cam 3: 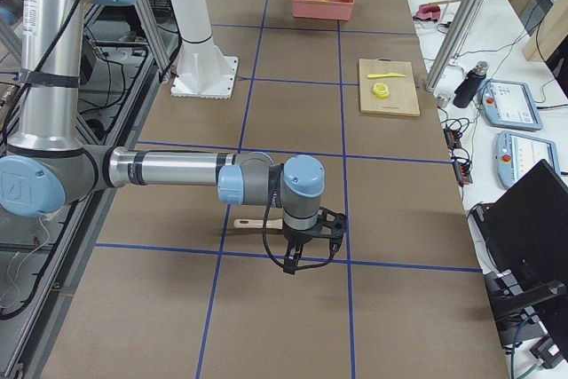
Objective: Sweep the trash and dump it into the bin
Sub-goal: 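Tilt the dustpan with the left gripper to dump the food into the bin, then carry the empty dustpan back and lower it onto the table with the left gripper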
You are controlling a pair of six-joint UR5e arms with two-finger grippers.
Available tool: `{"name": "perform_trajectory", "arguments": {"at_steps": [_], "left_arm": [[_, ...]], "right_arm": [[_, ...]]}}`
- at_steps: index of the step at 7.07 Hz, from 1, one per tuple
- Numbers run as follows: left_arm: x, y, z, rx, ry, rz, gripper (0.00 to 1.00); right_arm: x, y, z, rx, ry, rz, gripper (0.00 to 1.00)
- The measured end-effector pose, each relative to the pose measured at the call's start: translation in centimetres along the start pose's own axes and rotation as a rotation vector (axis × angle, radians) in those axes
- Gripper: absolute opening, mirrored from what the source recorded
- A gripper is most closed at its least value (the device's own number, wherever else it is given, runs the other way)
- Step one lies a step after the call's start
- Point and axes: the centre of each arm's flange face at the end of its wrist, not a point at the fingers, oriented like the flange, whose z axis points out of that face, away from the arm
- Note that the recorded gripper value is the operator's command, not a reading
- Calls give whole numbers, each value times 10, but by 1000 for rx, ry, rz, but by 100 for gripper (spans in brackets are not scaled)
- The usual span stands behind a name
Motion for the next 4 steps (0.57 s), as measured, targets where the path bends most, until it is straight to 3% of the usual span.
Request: {"name": "perform_trajectory", "arguments": {"at_steps": [2,4], "left_arm": [[-3,0,1,3,3,-6,0],[-4,-7,7,24,21,-72,0]], "right_arm": [[0,0,0,0,1,0,100],[-1,0,-1,3,-2,-1,100]]}}
